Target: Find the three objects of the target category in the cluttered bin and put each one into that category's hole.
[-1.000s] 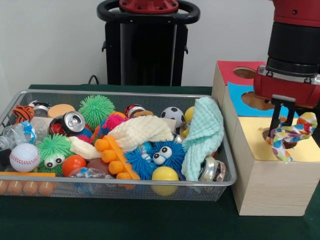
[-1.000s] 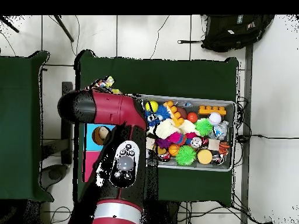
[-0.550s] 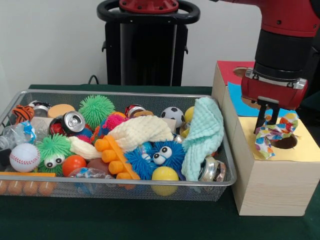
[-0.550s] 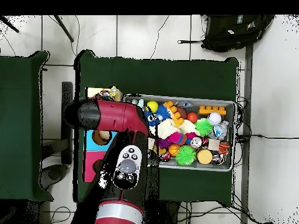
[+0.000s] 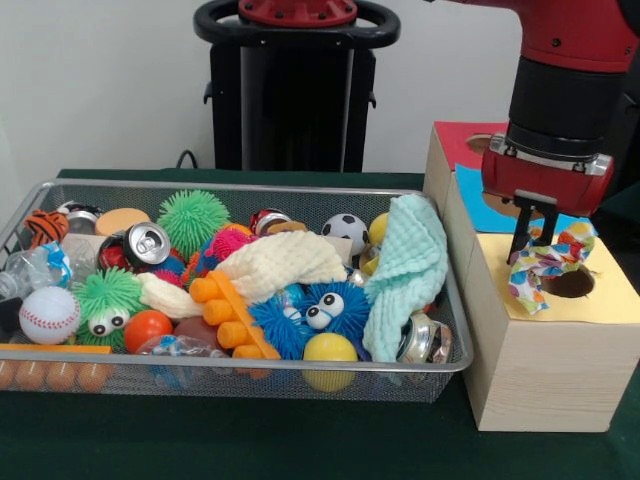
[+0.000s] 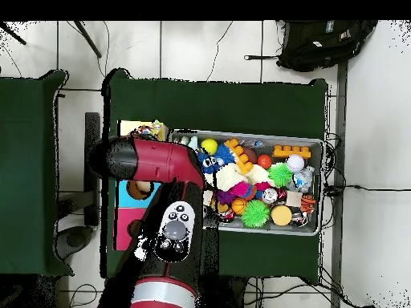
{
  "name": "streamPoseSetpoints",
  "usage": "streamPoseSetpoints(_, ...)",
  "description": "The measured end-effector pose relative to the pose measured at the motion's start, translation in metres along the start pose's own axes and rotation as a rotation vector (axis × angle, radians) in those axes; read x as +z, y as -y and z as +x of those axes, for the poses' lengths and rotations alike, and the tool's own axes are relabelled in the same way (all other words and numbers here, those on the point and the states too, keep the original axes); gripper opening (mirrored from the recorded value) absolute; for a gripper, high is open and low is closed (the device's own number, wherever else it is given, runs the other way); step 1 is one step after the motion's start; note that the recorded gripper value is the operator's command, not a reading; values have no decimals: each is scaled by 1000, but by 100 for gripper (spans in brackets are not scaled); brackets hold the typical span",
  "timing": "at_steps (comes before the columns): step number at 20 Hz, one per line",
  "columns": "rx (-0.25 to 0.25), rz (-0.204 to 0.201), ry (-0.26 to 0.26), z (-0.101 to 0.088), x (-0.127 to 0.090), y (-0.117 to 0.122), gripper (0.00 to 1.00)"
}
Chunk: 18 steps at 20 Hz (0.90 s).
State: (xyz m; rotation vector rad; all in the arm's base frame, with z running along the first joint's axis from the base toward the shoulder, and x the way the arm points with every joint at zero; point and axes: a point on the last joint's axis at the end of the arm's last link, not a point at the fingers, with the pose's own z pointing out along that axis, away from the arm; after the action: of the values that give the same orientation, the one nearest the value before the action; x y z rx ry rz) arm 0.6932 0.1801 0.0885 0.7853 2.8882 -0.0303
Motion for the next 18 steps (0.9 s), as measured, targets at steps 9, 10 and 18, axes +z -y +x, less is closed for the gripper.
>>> streamPoseSetpoints(9, -12, -3, -1, 7, -1, -7, 0)
streamPoseSetpoints(10, -14, -3, -2, 9, 0, -8, 0)
streamPoseSetpoints(18, -21, -1, -10, 16, 5, -13, 0)
